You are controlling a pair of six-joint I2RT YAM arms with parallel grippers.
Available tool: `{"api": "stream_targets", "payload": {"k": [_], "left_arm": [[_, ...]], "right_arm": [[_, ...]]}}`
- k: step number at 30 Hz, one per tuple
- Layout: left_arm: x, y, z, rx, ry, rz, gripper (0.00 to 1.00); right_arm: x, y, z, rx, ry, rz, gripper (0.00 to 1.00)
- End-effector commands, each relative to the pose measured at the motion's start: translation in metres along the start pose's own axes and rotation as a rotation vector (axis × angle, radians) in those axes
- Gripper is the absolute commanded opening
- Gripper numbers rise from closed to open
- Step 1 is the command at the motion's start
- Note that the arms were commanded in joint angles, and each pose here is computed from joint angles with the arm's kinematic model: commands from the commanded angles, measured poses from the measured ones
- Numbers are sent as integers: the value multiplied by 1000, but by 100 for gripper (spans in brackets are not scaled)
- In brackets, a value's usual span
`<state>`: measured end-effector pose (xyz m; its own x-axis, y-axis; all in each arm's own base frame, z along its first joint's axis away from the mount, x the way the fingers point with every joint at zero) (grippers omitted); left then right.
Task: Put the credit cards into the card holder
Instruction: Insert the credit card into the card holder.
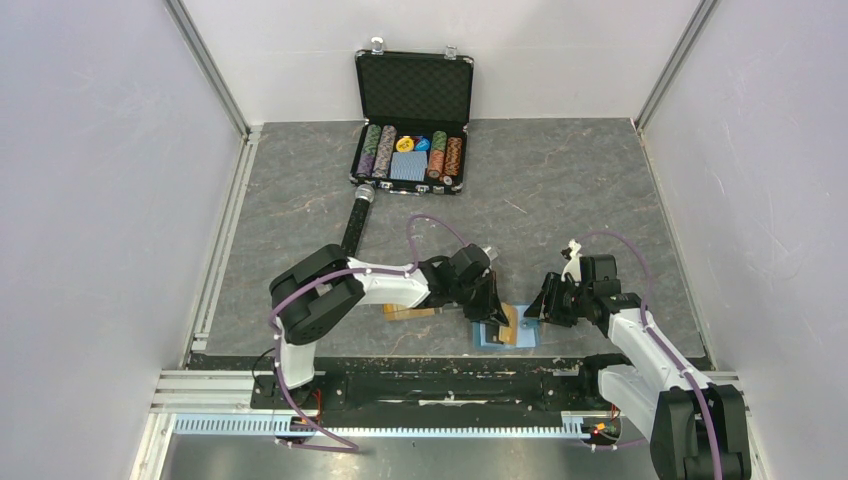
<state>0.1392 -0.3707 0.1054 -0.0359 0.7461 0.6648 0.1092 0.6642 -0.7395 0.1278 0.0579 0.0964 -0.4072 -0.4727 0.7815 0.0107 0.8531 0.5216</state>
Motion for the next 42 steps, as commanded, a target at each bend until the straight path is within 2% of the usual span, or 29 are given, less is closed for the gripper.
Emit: {"api": "stream_targets", "payload": {"k": [1,5,6,9,11,22,32,42], "left_arm": [[-10,8,10,-48,64,-67,7],[-4,7,12,-71,56,-128,20],[-2,6,11,-83,51,-141,28],[2,3,11,-114,48,-174,41],[5,1,10,-138,37,-194,47],[13,-6,11,-297,62,-370,66],[17,-8,14,-399,108,-477,70],[5,-11,21,-375,167,-408,65]], "right_arm": [[-2,-12,27,-55,132,61,42],[-2,-12,27,-54,130,60,42],[-2,-11,27,-57,130,61,42],[-2,-12,27,-57,130,61,42],[-2,-12,27,-55,131,61,42],[-2,-11,28,-57,134,59,42],[-2,-11,28,-56,137,47,40],[-2,-10,28,-53,138,39,37]]}}
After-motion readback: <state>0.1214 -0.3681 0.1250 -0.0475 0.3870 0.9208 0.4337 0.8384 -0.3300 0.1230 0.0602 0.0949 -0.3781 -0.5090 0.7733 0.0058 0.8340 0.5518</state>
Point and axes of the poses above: each gripper's point midway between its finger pads, its own x axis back along the fingers, its own y axis along the line the jaws close on, z = x × y, the point moved 10 cm from there along x, back along the fingers, and after that the axes turned 2 degrees about x, right-handed, at the moved point
